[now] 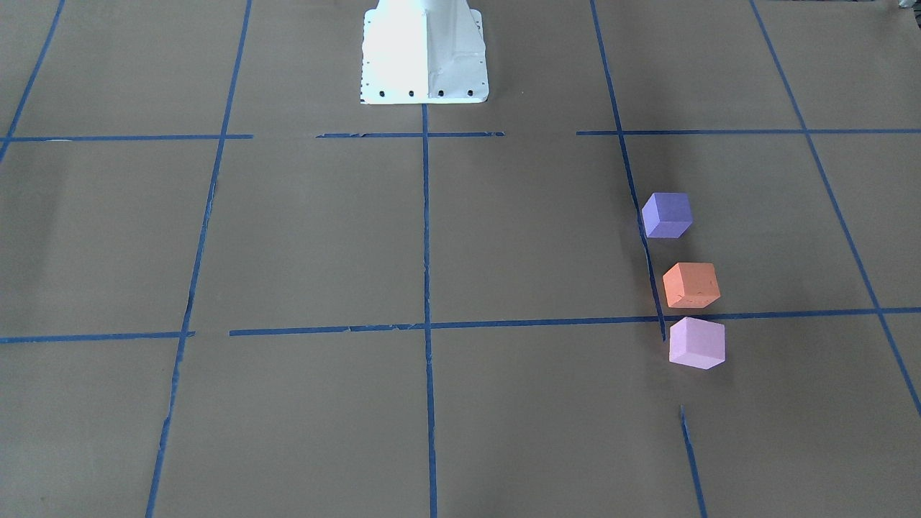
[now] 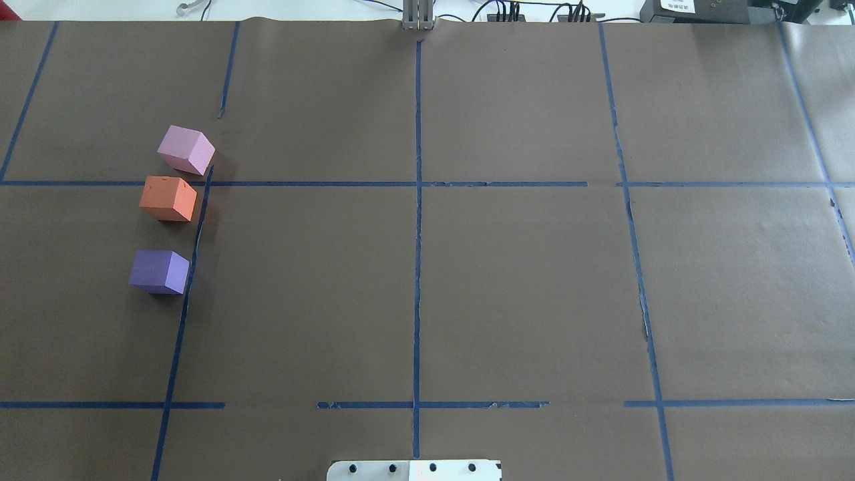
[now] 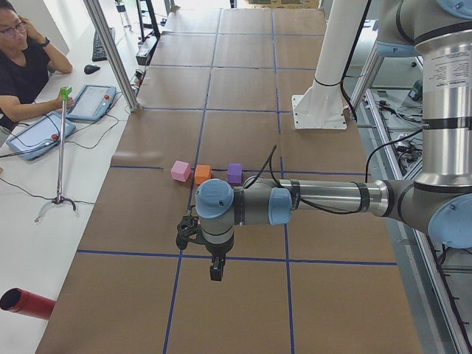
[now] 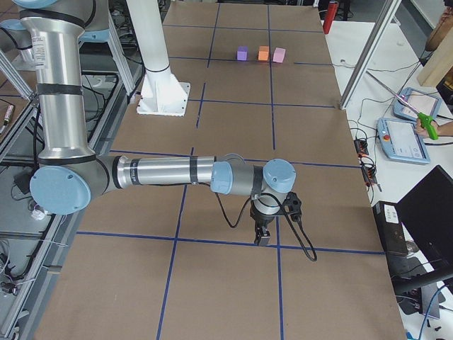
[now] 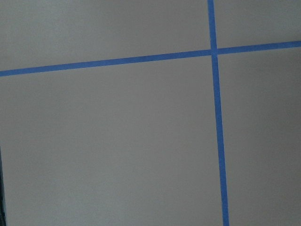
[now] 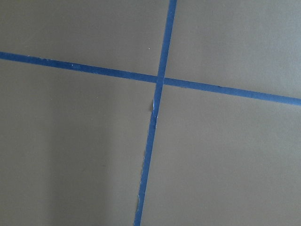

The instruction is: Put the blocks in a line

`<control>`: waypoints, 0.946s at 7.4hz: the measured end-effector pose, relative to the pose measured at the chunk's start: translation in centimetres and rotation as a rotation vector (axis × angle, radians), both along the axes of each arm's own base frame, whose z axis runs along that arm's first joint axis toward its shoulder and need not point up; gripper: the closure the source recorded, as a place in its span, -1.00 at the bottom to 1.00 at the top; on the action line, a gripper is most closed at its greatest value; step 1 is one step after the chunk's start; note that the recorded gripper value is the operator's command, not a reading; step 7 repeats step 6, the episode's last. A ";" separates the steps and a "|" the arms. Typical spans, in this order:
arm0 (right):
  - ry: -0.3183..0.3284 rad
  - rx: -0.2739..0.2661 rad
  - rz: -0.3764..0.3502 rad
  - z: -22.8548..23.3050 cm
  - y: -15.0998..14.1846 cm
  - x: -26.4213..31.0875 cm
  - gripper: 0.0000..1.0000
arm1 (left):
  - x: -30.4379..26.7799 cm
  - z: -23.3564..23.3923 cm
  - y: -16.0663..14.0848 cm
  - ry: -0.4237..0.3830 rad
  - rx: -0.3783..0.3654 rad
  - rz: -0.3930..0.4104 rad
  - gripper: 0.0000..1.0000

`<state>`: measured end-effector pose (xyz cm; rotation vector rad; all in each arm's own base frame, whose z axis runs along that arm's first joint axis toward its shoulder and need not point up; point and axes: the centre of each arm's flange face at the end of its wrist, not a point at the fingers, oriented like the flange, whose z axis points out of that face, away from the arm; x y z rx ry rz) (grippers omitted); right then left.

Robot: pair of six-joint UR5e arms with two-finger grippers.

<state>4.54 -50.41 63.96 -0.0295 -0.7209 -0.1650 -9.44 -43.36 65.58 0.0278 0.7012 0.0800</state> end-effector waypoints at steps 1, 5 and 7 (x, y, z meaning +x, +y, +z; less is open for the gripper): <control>0.000 0.000 0.000 0.0 0.0 0.0 -1.00 | 0.2 0.1 0.1 0.000 -0.013 0.009 -1.00; 0.000 0.000 0.000 0.0 0.0 0.0 -1.00 | 0.3 -1.2 -1.4 0.006 -0.072 0.056 -1.00; 0.000 0.000 0.000 0.0 0.0 0.0 -1.00 | 0.3 -1.5 -1.7 0.008 -0.076 0.059 -1.00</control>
